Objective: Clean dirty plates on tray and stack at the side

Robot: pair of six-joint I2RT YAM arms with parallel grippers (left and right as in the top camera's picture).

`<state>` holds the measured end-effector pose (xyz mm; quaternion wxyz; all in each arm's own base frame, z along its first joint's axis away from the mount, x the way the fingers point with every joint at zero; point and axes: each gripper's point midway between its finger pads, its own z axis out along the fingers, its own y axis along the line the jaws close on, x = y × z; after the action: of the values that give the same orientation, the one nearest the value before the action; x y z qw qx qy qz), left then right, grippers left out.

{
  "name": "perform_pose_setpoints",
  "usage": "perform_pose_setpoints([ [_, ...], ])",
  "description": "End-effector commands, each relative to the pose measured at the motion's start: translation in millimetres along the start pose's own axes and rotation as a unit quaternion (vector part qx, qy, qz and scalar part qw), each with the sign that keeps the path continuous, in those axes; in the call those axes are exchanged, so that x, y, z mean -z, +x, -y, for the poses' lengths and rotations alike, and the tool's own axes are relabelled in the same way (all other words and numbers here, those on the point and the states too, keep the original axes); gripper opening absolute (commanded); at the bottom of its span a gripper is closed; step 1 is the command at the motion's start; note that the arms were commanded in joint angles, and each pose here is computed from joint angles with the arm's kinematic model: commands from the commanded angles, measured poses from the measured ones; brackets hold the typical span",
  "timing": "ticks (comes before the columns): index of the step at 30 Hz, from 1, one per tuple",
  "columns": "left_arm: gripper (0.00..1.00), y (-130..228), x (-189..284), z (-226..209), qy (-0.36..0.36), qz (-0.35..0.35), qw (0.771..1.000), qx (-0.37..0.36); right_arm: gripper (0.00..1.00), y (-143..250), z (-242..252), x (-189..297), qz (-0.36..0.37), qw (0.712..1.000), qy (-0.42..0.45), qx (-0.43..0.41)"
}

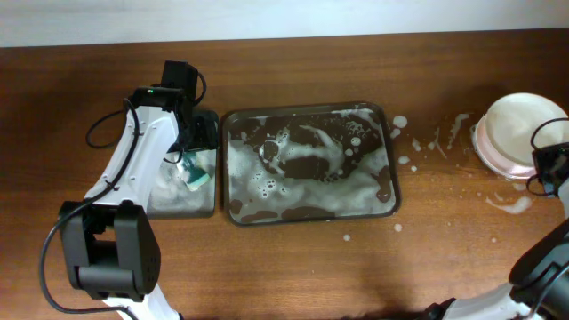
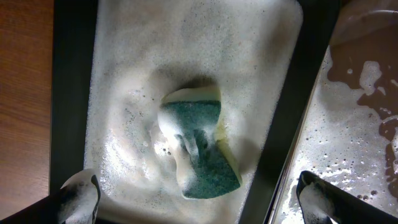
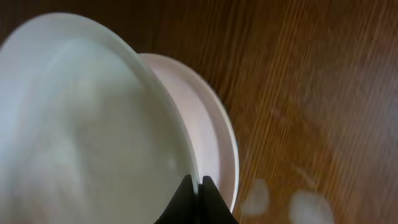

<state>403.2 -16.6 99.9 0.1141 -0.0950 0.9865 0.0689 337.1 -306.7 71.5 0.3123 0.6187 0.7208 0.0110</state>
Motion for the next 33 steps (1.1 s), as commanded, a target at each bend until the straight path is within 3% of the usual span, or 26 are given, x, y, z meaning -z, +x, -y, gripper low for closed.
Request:
perform_pose_setpoints([
  [1,0.99,-4.5,8.0,2.2,0.007,0.011,1.000,0.000,0.04,-5.6,-4.1,-8.9,0.009,1.000,-0.003,0.000],
  [4,0.99,-4.5,8.0,2.3,0.007,0.011,1.000,0.000,0.04,-8.5,-2.4,-12.5,0.018,1.000,0.001,0.010],
  [5,0.99,-4.5,8.0,2.3,0.007,0.011,1.000,0.000,0.18,-8.9,-2.9,-12.4,0.018,1.000,0.000,0.016],
  [6,0.99,-4.6,8.0,2.3,0.007,0.011,1.000,0.000,0.43,-7.7,-4.4,-12.5,0.015,0.999,-0.004,0.033],
  [9,0.99,-4.5,8.0,2.3,0.007,0.011,1.000,0.000,0.73,2.0,-19.4,-9.3,-0.013,0.997,-0.047,0.056],
  [10,0.99,-4.5,8.0,2.3,0.007,0.011,1.000,0.000,0.78,3.4,-31.6,0.0,-0.021,0.995,-0.077,0.057],
  [14,0.99,-4.5,8.0,2.3,0.007,0.011,1.000,0.000,0.79,-7.0,-84.5,69.1,0.002,0.980,-0.182,0.079],
  [16,0.99,-4.5,8.0,2.3,0.007,0.011,1.000,0.000,0.79,1.1,-126.9,140.0,0.019,0.955,-0.269,0.122],
  [18,0.99,-4.6,8.0,2.3,0.007,0.011,1.000,0.000,0.79,31.6,-165.4,218.1,0.032,0.895,-0.377,0.235],
  [20,0.99,-4.6,8.0,2.3,0.007,0.011,1.000,0.000,0.84,64.9,-176.3,292.2,0.066,0.841,-0.429,0.322],
  [22,0.99,-4.5,8.0,2.2,0.007,0.011,1.000,0.000,0.91,90.6,-165.5,343.7,0.079,0.816,-0.451,0.352],
  [24,0.99,-4.5,8.0,2.3,0.007,0.011,1.000,0.000,0.98,110.3,-146.1,372.0,0.065,0.813,-0.460,0.350],
  [29,0.99,-4.5,8.0,2.3,0.007,0.011,1.000,0.000,0.98,155.2,-88.6,410.0,0.023,0.821,-0.453,0.346],
  [33,0.99,-4.5,8.0,2.2,0.007,0.011,1.000,0.000,0.98,142.0,-57.0,383.1,0.055,0.867,-0.348,0.352],
])
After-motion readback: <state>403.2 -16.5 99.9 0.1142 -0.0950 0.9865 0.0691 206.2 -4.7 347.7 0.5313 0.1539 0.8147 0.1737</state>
